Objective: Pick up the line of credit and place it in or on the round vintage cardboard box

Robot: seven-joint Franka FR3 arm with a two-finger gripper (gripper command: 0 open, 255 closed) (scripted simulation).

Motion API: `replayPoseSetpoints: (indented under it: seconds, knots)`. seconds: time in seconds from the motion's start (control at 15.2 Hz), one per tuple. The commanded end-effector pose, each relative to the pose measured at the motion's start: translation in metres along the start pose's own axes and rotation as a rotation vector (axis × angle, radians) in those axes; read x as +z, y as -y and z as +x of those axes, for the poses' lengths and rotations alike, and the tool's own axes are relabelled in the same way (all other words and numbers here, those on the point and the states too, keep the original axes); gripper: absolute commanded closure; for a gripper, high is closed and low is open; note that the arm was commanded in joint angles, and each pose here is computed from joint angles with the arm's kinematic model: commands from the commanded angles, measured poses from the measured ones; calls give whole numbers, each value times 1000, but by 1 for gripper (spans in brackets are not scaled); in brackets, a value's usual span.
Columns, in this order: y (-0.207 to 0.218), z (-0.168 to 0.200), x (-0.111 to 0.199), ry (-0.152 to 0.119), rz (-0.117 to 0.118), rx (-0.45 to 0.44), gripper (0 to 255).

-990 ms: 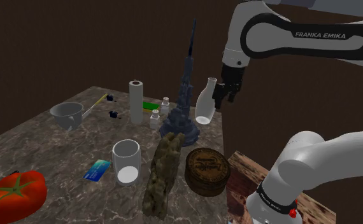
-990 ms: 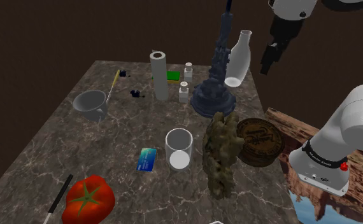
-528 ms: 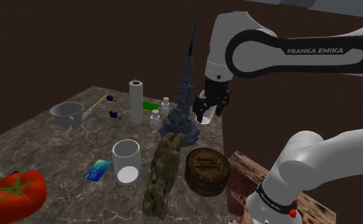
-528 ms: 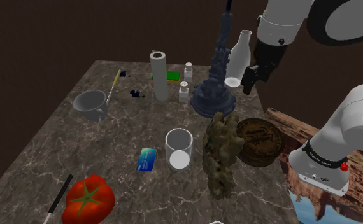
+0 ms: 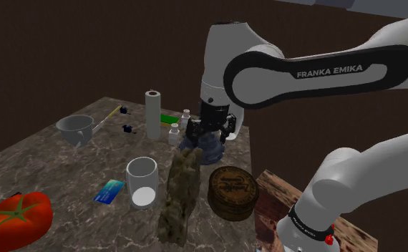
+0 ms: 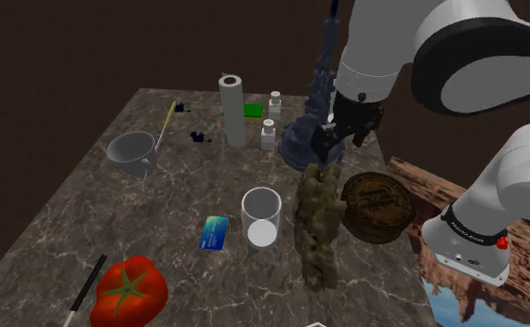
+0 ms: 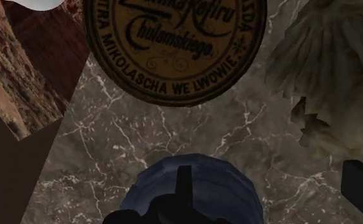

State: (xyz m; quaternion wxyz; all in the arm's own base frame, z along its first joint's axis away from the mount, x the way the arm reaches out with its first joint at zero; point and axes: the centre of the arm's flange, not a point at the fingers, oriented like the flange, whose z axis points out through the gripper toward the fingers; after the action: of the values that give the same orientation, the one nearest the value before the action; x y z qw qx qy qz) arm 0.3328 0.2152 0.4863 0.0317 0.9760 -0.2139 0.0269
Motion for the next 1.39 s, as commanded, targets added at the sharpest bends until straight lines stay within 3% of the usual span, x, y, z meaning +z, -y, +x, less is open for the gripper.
replayPoseSetpoints:
  seconds: [0.0,0.66,1.32]
  knots:
    - [28,-5,14,15,-12,46,0]
    - [156,0,53,-17,-25,288,0]
    - [278,37,92,-49,-37,530,0]
